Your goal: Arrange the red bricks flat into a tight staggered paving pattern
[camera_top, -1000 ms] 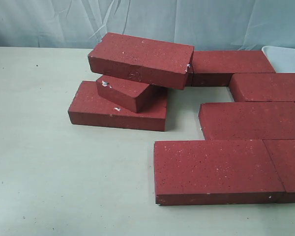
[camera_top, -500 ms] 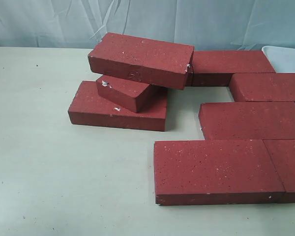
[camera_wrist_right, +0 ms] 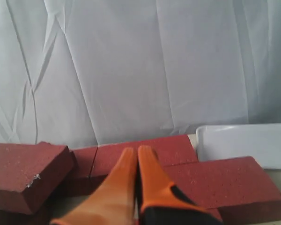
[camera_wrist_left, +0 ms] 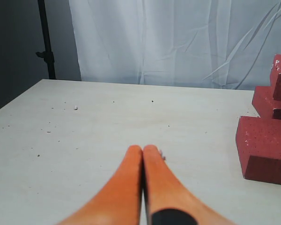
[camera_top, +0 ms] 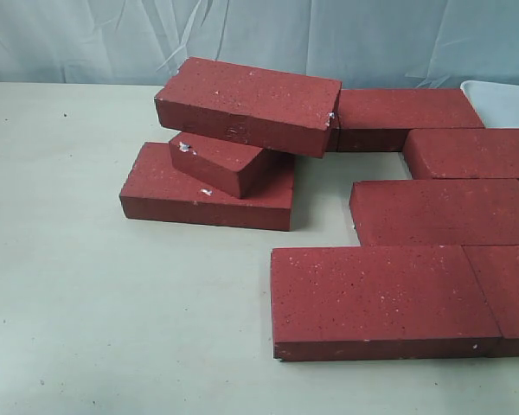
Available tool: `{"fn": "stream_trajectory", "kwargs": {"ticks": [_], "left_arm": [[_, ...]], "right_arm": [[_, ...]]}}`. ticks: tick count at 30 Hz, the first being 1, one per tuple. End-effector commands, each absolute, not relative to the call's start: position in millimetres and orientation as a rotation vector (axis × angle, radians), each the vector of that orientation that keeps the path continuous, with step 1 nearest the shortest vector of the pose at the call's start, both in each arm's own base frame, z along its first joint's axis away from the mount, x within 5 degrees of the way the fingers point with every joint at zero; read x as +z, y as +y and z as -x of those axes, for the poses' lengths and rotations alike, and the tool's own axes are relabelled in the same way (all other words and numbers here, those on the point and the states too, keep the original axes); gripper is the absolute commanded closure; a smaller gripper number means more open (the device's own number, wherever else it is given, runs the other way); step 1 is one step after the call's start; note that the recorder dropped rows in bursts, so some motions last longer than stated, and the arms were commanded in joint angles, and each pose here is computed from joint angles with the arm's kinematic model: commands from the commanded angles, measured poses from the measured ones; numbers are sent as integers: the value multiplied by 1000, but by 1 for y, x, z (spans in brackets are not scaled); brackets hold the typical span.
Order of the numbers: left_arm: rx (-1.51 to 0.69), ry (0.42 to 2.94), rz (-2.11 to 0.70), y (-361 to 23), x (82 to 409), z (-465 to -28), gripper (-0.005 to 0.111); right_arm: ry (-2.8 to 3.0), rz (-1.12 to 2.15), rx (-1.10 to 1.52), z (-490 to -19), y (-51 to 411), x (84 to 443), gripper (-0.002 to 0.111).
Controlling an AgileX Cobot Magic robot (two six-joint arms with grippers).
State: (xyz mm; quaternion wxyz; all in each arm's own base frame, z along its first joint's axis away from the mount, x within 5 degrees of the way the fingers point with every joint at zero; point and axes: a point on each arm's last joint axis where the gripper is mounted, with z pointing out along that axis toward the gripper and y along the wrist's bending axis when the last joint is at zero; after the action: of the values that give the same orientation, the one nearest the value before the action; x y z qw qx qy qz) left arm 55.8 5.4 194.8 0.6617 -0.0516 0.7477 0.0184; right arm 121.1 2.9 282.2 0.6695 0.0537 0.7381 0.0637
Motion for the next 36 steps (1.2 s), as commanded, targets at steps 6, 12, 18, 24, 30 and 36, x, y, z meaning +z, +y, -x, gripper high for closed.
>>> {"fn": "stream_trajectory", "kwargs": {"ticks": [6,12,18,24,30,36], "left_arm": [[41,1683,117,5,195,-56,107],[41,1683,117,5,195,-56,107],[41,1683,117,5,195,-56,107],[41,1683,117,5,195,-56,107],[41,1683,117,5,195,-56,107],[41,1683,117,5,195,-56,107]], "right_arm": [[1950,-130,140,-195,6,288,109],[2099,-128,147,-249,9,290,109],[2281,-108,159,-293,13,285,109],[2420,-28,193,-332,33,281,109],[2483,55,229,-367,61,270,109],[2493,69,239,-375,70,256,109]]}}
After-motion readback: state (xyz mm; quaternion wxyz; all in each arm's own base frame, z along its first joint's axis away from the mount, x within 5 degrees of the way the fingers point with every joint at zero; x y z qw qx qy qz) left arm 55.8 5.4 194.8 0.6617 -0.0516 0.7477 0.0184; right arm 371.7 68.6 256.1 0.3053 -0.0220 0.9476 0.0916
